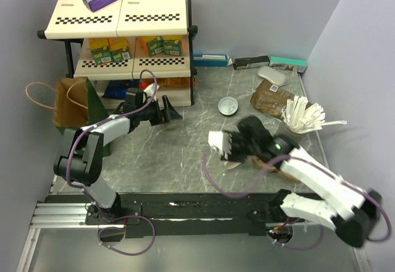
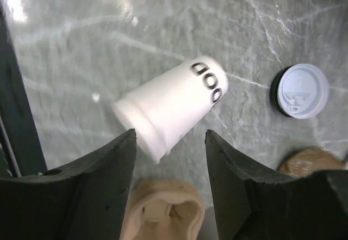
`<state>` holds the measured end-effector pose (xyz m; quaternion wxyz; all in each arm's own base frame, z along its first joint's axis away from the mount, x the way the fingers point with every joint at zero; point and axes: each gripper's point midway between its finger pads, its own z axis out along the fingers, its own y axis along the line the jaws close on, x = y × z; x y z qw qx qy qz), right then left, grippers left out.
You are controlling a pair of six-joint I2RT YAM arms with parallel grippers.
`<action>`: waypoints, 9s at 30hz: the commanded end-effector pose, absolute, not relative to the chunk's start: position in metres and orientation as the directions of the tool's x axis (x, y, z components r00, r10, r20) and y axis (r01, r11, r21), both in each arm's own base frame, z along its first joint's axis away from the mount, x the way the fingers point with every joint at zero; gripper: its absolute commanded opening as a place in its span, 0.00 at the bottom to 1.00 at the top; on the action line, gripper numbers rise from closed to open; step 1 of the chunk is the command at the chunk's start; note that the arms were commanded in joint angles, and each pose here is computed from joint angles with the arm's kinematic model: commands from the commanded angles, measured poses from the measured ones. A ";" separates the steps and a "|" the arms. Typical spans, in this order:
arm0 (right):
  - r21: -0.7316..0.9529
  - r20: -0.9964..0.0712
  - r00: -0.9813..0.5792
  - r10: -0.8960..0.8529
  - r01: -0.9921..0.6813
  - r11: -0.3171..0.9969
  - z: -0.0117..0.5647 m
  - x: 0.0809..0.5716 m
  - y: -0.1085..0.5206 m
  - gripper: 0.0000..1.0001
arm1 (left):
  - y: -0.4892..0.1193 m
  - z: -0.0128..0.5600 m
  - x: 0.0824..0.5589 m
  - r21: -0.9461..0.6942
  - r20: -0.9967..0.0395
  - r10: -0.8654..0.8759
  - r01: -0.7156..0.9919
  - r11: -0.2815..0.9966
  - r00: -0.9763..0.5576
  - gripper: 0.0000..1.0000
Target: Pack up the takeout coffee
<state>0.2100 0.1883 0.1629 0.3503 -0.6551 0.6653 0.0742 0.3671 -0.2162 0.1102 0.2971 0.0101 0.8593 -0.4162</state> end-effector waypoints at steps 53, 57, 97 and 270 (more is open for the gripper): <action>0.128 -0.773 -0.339 -0.536 -0.911 0.391 0.221 0.288 0.279 0.00 | -0.213 0.168 0.328 -0.589 -0.714 -0.066 0.547 0.595 -0.697 0.95; 0.049 -0.805 -0.175 -0.566 -0.972 0.230 0.233 0.268 0.277 0.28 | -0.207 0.167 0.327 -0.568 -0.719 -0.057 0.539 0.622 -0.692 0.96; -0.098 -0.593 0.343 -0.728 -0.929 -0.358 0.144 0.213 0.291 0.37 | -0.196 0.165 0.322 -0.561 -0.710 -0.083 0.492 0.666 -0.699 0.95; -0.311 -0.738 0.186 -0.649 -0.947 0.082 0.219 0.205 0.246 0.49 | -0.223 0.166 0.337 -0.439 -0.742 0.131 0.624 0.646 -0.658 0.87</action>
